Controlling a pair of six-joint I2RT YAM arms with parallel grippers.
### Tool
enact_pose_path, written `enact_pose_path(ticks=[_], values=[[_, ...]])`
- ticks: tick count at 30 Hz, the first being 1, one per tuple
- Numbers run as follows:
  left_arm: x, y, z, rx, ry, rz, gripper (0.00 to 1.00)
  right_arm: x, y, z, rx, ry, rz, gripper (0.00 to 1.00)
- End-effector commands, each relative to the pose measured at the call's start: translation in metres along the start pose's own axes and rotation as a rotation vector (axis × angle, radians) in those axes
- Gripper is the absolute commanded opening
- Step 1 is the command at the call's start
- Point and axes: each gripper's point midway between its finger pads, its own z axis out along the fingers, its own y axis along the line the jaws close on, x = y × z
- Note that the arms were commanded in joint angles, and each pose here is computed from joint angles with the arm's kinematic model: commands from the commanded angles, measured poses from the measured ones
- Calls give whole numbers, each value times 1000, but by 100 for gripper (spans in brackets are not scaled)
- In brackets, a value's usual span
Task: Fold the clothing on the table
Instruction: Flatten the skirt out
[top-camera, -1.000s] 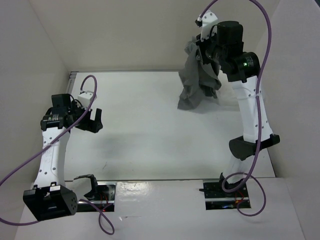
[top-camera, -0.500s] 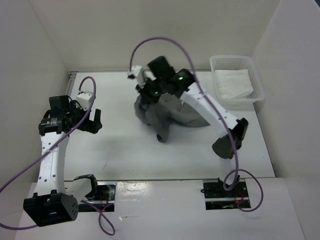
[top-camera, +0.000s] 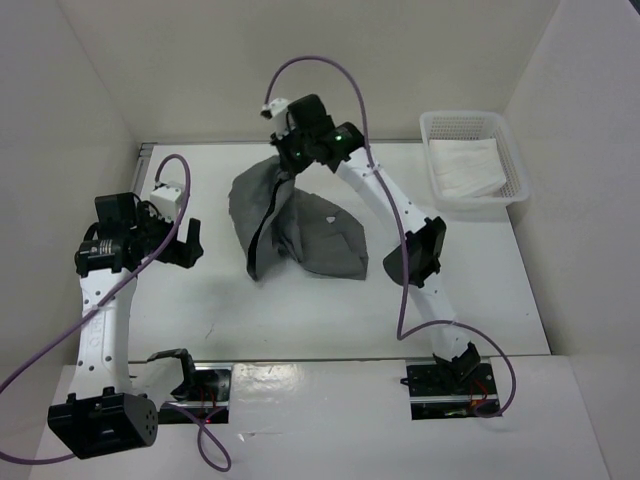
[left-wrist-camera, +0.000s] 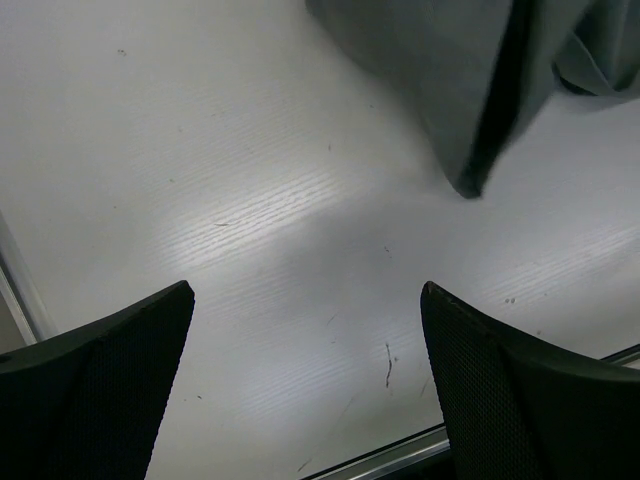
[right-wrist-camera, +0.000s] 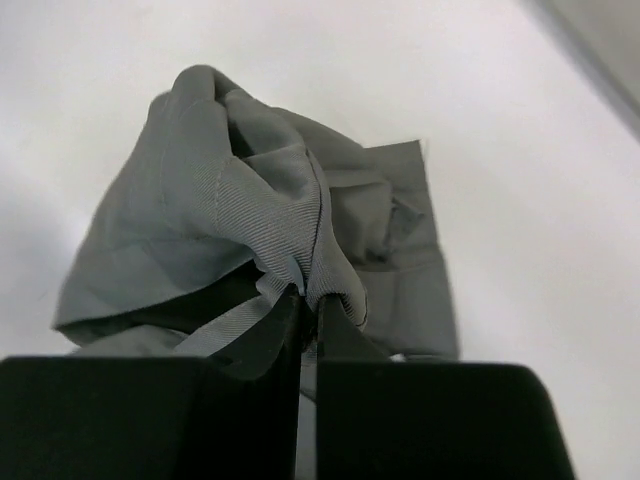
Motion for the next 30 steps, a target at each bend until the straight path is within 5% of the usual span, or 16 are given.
enact_pose_path(ticks=[1,7,8,9,11,21,25,30], values=[[-3,-5,-3,25,-27,23,100,-18,-74,-10,252,-88,125,0],[-3,-9,2,69,-26,45,100,6,-151,-25,463,-61,227,4],[0,-9,4,77,-9,36,100,12,-159,-26,484,-48,234,35],[0,-10,7,95,-5,44,100,17,-166,-29,494,-34,243,50],[1,-18,14,135,11,52,100,16,-166,-44,492,-23,226,61],[-37,-48,70,337,-56,48,100,-6,-145,-136,441,-61,91,71],[-62,-61,118,401,-54,-12,80,28,-156,-172,432,-13,83,71],[-93,-59,173,450,-80,-232,83,102,-173,-214,464,83,132,71]])
